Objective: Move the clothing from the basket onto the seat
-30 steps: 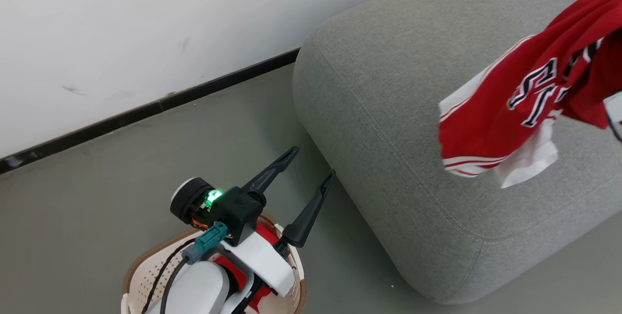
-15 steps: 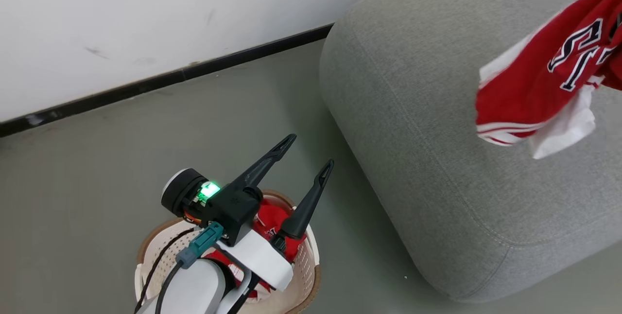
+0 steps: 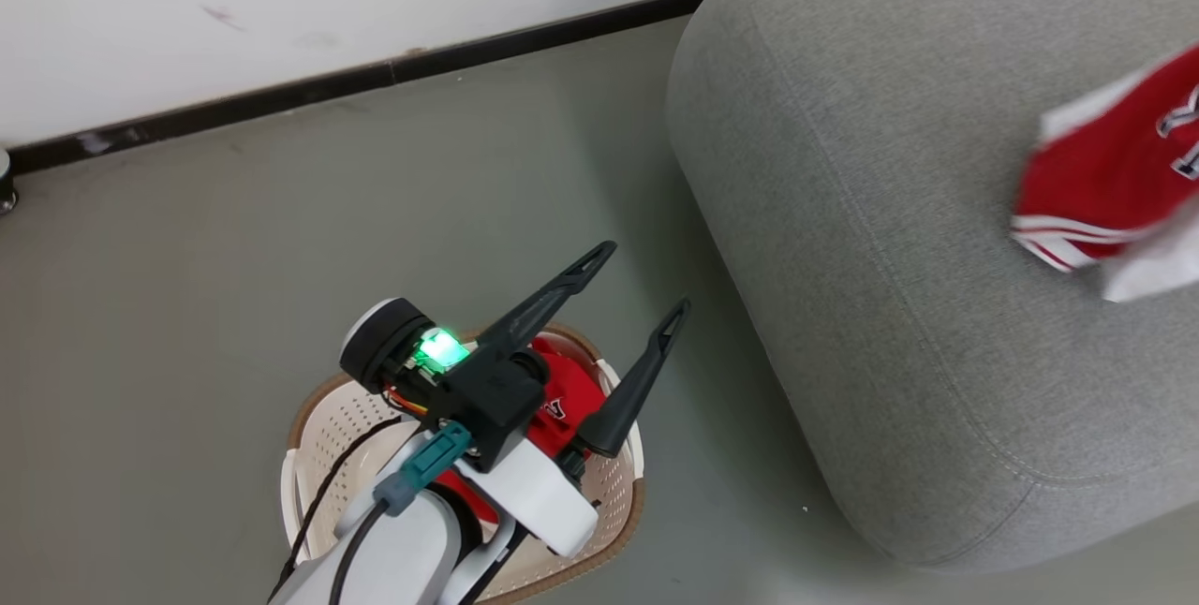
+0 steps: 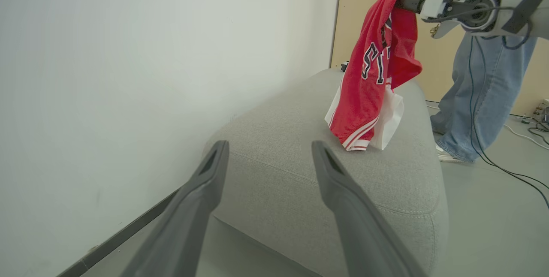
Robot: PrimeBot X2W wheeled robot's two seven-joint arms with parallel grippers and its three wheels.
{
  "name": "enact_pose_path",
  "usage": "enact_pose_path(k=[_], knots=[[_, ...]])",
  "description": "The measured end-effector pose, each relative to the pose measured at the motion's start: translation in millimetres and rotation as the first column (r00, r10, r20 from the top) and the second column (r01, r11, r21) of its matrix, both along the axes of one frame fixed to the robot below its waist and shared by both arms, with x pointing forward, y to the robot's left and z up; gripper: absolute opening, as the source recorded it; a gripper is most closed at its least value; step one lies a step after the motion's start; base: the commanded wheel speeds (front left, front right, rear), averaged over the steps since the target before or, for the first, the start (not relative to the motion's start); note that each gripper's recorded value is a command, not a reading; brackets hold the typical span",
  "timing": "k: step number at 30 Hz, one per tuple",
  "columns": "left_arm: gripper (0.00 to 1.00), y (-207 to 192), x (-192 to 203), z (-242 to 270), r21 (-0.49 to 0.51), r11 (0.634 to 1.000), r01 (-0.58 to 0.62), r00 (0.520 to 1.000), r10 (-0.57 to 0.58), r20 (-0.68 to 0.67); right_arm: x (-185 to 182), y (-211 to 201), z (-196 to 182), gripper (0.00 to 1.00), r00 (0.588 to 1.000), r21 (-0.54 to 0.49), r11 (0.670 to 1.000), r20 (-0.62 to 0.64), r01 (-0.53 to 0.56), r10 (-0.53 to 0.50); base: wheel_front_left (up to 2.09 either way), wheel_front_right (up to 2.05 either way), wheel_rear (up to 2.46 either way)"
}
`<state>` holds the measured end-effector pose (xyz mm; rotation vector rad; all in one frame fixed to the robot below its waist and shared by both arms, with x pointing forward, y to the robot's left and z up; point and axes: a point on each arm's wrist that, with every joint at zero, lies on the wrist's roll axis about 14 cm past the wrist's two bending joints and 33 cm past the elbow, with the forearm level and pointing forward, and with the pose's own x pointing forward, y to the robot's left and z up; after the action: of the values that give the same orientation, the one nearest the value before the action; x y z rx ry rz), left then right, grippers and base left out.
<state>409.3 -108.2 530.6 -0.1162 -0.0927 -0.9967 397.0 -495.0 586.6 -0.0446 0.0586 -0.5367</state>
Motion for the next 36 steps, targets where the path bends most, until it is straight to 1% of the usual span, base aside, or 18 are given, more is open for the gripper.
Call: enact_pose_path(k=[5,10,17,27,32,36], knots=[[1.00,-3,1,-6,0.005,1.000,0.017,1.000,-0.017,-0.023,14,13,-31,0.00,1.000,0.049,0.999,-0.027,-0.009,0.011,0.00,0.00,0.00],[1.00,-4,6,-10,0.006,1.000,0.027,0.999,-0.027,-0.028,25,22,-52,0.00,0.998,0.067,0.998,-0.051,-0.019,0.023,0.00,0.00,0.00],[1.00,-5,14,-17,0.009,0.999,0.030,0.999,-0.030,-0.041,34,39,-91,0.00,0.992,0.122,0.992,-0.120,-0.028,0.043,0.00,0.00,0.00],[1.00,-1,23,-32,0.025,0.999,0.026,0.998,-0.024,-0.062,21,45,-141,0.00,0.973,0.185,0.982,-0.231,0.024,0.020,0.00,0.00,0.00],[1.00,-1,27,-35,0.027,0.999,0.024,0.998,-0.022,-0.066,17,52,-154,0.00,0.968,0.212,0.977,-0.249,0.031,0.024,0.00,0.00,0.00],[1.00,-3,28,-34,0.028,0.999,0.027,0.998,-0.026,-0.062,16,57,-158,0.00,0.965,0.216,0.976,-0.261,0.023,0.035,0.00,0.00,0.00]])
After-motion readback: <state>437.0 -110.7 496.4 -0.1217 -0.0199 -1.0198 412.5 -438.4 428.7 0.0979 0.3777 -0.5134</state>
